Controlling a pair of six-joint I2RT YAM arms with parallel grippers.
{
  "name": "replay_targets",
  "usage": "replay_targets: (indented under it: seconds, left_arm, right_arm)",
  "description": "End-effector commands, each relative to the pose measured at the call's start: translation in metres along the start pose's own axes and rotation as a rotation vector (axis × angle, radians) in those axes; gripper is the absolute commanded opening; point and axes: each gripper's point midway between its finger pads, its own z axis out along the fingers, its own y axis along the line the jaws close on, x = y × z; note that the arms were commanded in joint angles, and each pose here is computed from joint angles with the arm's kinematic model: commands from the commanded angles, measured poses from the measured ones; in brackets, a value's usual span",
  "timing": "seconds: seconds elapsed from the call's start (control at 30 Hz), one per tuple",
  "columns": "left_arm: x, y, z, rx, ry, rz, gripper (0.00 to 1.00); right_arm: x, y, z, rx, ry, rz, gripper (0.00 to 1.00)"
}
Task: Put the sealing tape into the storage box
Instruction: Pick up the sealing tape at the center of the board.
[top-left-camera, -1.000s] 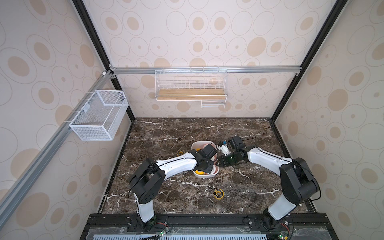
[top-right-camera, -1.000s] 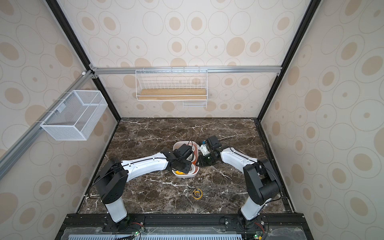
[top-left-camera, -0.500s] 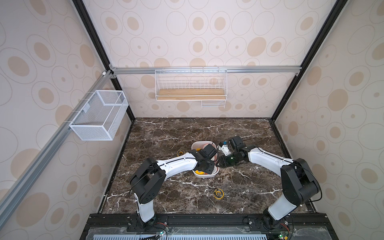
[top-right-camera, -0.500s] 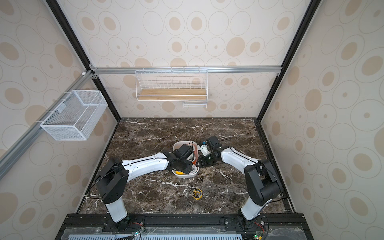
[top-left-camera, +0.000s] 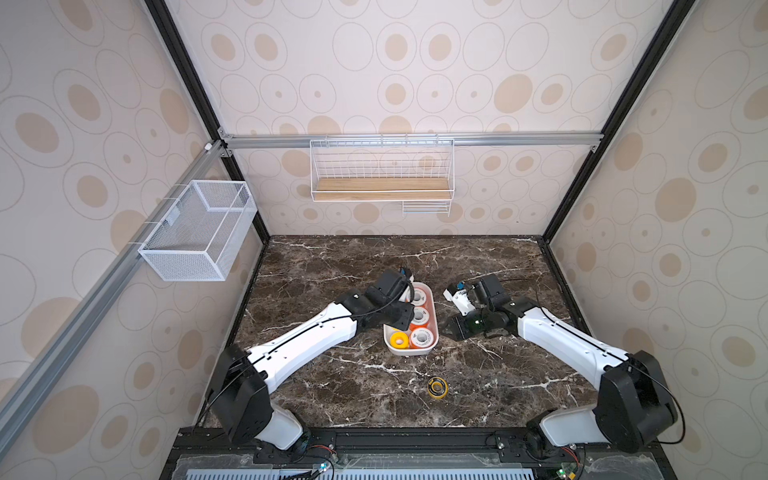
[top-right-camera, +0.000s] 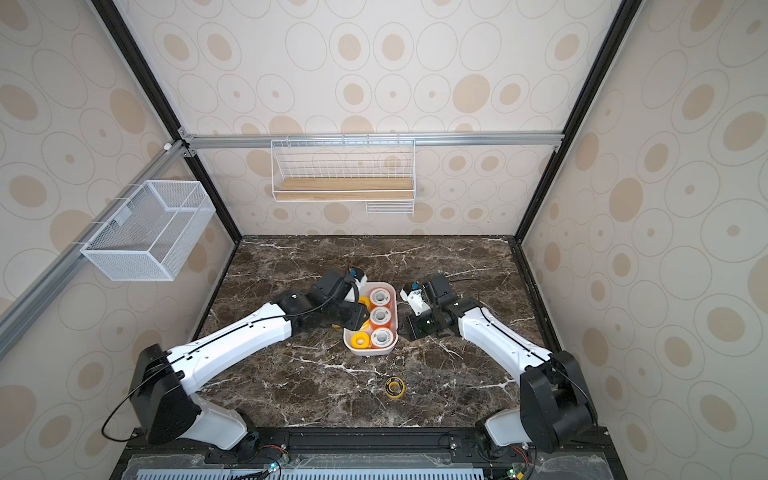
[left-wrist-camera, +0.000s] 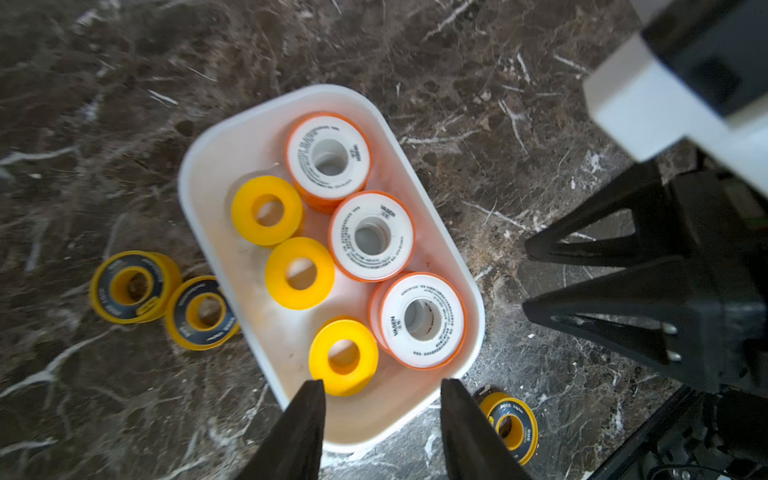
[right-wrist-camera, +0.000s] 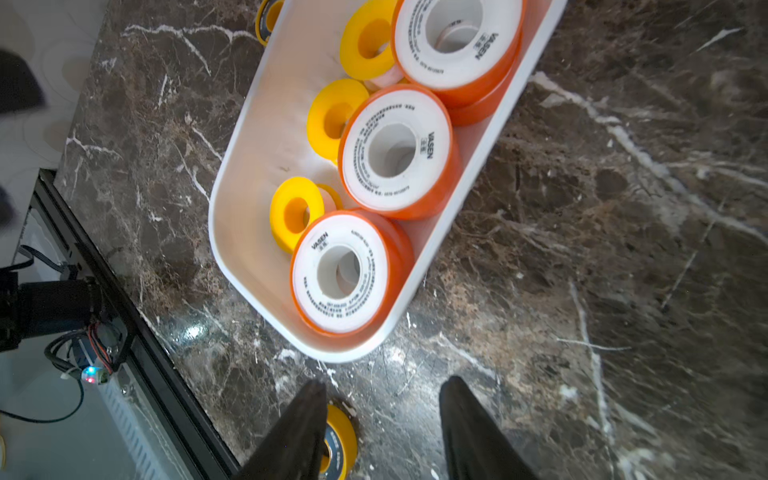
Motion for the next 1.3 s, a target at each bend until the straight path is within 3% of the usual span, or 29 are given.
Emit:
replay_targets:
  seconds: [0.0, 0.27, 0.43, 0.87, 1.1, 1.27]
  left_arm:
    - [0.017, 0.026, -0.023, -0.024, 0.053, 0.002, 0.49]
    - [0.019, 0.082, -0.076, -0.033, -0.026, -0.122, 0.52]
    - [0.030, 0.111, -0.079, -0.111, -0.103, -0.193, 0.53]
    - [0.037, 0.126, -0.097, -0.187, -0.175, -0.197, 0.57]
    - [0.039, 0.132, -0.102, -0.226, -0.185, -0.188, 0.59]
    - [0.040, 0.134, -0.101, -0.236, -0.181, -0.187, 0.59]
  right_arm:
    - [0.024, -0.006, -0.008, 0.055, 0.036, -0.019, 0.52]
    - [0.056, -0.003, -0.025, 0.116, 0.034, -0.043, 0.56]
    - [0.070, 0.004, -0.028, 0.117, 0.032, -0.056, 0.58]
    - [0.100, 0.033, 0.001, 0.150, 0.156, -0.214, 0.70]
    - [0.113, 0.045, 0.021, 0.195, 0.210, -0.313, 0.86]
    - [0.120, 0.055, 0.035, 0.192, 0.240, -0.355, 0.89]
